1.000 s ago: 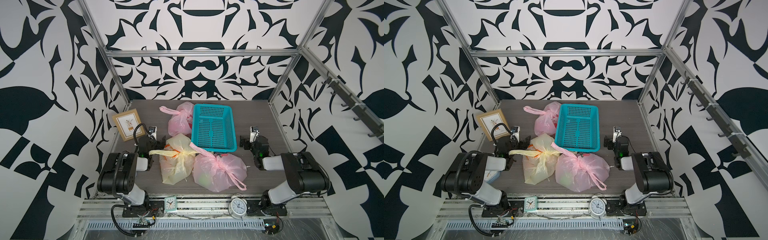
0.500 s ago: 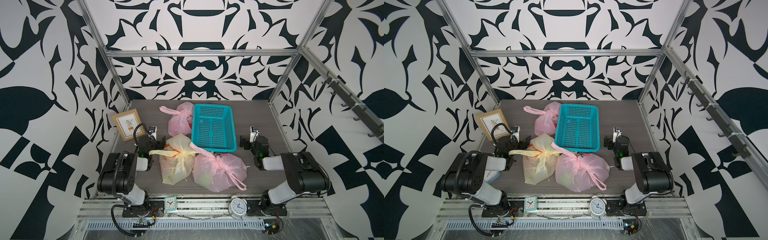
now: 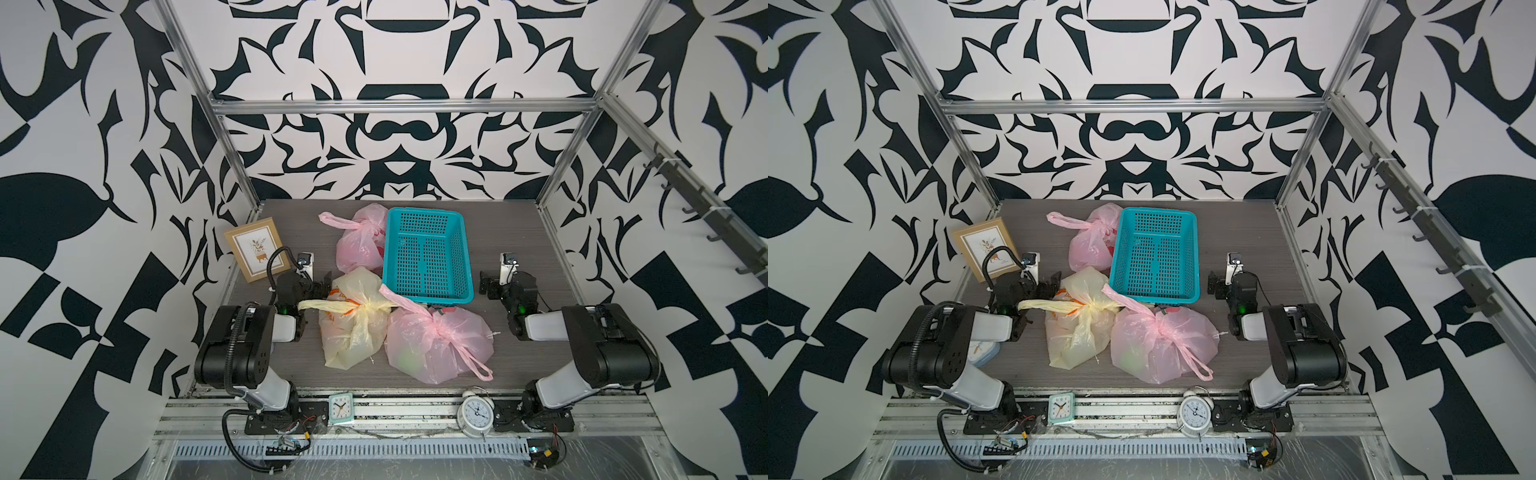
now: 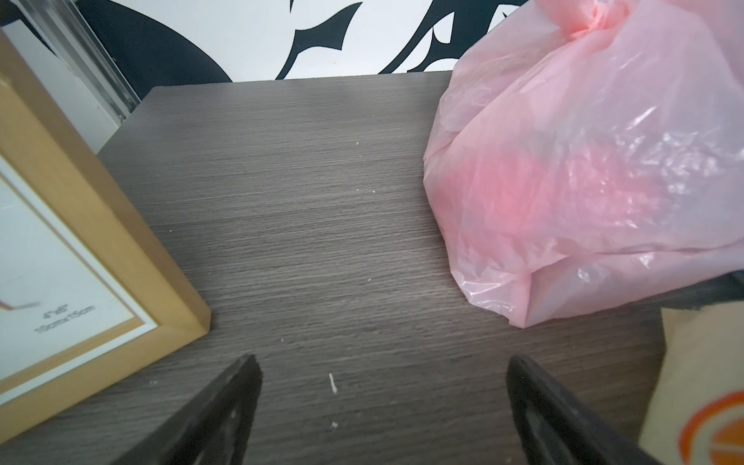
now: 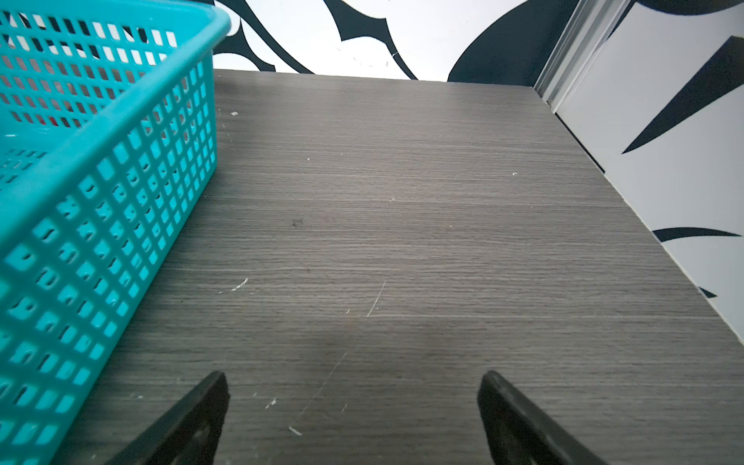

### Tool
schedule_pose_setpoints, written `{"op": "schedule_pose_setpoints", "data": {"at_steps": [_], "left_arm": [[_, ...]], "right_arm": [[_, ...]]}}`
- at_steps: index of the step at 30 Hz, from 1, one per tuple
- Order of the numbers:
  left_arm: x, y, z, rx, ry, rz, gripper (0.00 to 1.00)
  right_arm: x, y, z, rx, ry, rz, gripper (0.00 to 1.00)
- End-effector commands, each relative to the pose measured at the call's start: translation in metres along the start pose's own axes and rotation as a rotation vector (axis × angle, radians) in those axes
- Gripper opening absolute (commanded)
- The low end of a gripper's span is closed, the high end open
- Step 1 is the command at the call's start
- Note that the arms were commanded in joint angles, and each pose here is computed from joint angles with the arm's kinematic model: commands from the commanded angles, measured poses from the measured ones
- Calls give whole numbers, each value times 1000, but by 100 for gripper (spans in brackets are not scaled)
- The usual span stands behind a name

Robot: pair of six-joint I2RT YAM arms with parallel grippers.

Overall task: Untie the knot of a plastic bag & take out the apple
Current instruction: Untie the plastic bag at the center of the board.

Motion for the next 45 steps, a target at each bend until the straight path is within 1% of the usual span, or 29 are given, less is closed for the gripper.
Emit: {"op": "schedule_pose_setpoints", "data": {"at_steps": [1,37,39,40,41,42,43,45], "left_arm": [[-2,0,6,-6,-29,-1,99],[-1,0,6,-6,-20,-11,100],[-1,0,6,-9,-19,-14,99],[-1,1,6,-9,-19,-14,97],[-1,1,7,-10,-20,-15,95],[-1,0,7,-10,-21,-17,93],[-1,1,7,-11,-22,-13,92],[-3,4,12,-20,-31,14,90]], "right_arm": [[-1,0,5,0,-28,-4,99],[-1,0,6,-3,-28,-2,99],[0,0,6,-3,-27,-1,99],[0,0,5,-3,-24,1,97],[-1,1,5,-5,-28,5,92],[-1,1,6,-5,-28,5,84],[-1,1,6,-4,-30,6,79],[-1,1,6,-4,-32,6,75]]}}
Point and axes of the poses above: each gripper's point midway between its finger pads, its own x axis out along the fingers, its own y axis along the line the jaws close on, z = x × y, the point moved 5 cm from there along -x, back along the fingers, and after that the axes turned 8 degrees about -x, right-handed, at the moved point
